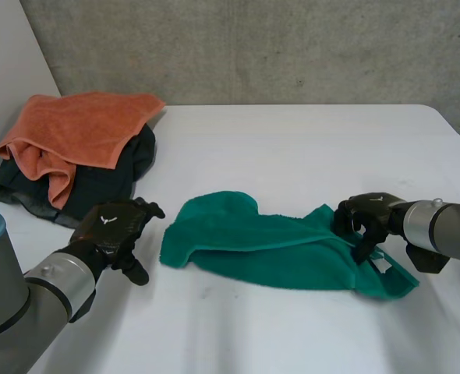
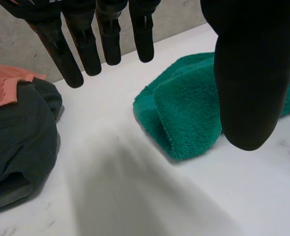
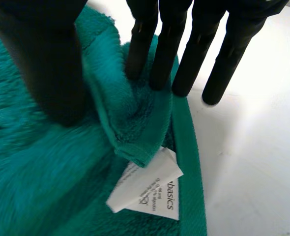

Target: Fold the laundry.

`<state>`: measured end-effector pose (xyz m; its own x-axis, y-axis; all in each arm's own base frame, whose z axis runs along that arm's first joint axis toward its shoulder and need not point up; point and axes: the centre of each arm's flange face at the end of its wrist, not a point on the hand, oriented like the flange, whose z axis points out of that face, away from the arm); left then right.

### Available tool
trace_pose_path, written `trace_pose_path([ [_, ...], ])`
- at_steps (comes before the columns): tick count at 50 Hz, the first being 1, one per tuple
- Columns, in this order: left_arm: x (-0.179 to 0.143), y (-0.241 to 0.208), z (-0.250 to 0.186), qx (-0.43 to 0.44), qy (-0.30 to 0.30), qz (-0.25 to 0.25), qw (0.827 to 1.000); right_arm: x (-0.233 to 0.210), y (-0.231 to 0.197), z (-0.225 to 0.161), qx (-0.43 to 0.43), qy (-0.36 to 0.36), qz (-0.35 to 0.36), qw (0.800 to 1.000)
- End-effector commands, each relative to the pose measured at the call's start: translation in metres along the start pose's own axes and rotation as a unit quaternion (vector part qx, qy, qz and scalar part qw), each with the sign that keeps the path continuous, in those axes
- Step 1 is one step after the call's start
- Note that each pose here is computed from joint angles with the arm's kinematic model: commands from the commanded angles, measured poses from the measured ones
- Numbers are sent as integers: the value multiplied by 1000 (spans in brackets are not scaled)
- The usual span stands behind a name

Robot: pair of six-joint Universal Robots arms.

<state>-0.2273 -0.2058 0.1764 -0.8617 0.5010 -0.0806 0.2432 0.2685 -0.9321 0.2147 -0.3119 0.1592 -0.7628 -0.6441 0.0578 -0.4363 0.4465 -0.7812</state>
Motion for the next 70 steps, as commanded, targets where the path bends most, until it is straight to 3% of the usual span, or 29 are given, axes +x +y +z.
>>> trace_pose_path([
  [1, -3, 1, 5, 5, -6, -4, 1000, 6, -8, 9, 36, 19, -15, 999],
  [4, -6, 0, 11, 15, -11, -7, 1000, 2, -23, -4, 61, 22, -22, 998],
  [8, -9, 2, 20, 14, -12, -23, 1000, -12, -64, -48, 132, 36, -46, 990],
  [17, -2, 6, 58, 7, 19, -75, 997, -38, -132, -165, 275, 71, -95, 954],
  [22, 11, 14, 83, -7, 44, -99, 994, -50, -147, -205, 317, 70, -109, 940],
  [32, 73, 18, 92, -43, 179, -129, 974, -56, -158, -241, 370, 76, -80, 923],
  [37, 65, 6, 94, -27, 137, -127, 982, -52, -159, -240, 372, 82, -78, 921],
  [42, 11, -45, 83, 52, 1, -130, 990, -25, -160, -233, 365, 127, -77, 919],
  [43, 5, -53, 79, 63, -4, -129, 990, -20, -159, -232, 361, 137, -78, 919],
  [46, -1, -76, 63, 95, 6, -114, 989, 1, -152, -222, 332, 171, -95, 923],
  [52, 12, -132, 5, 188, 76, -21, 979, 11, -131, -193, 262, 186, -138, 937],
  [55, 13, -130, 2, 184, 76, 6, 980, 10, -119, -175, 219, 188, -152, 945],
  [59, 14, -114, 19, 153, 73, 40, 985, 3, -103, -136, 157, 169, -169, 958],
  [65, 12, -74, 80, 88, 66, 95, 989, -2, -81, -80, 76, 166, -192, 964],
  [70, 18, -86, 121, 118, 41, 123, 985, 13, -99, -44, 107, 207, -199, 952],
])
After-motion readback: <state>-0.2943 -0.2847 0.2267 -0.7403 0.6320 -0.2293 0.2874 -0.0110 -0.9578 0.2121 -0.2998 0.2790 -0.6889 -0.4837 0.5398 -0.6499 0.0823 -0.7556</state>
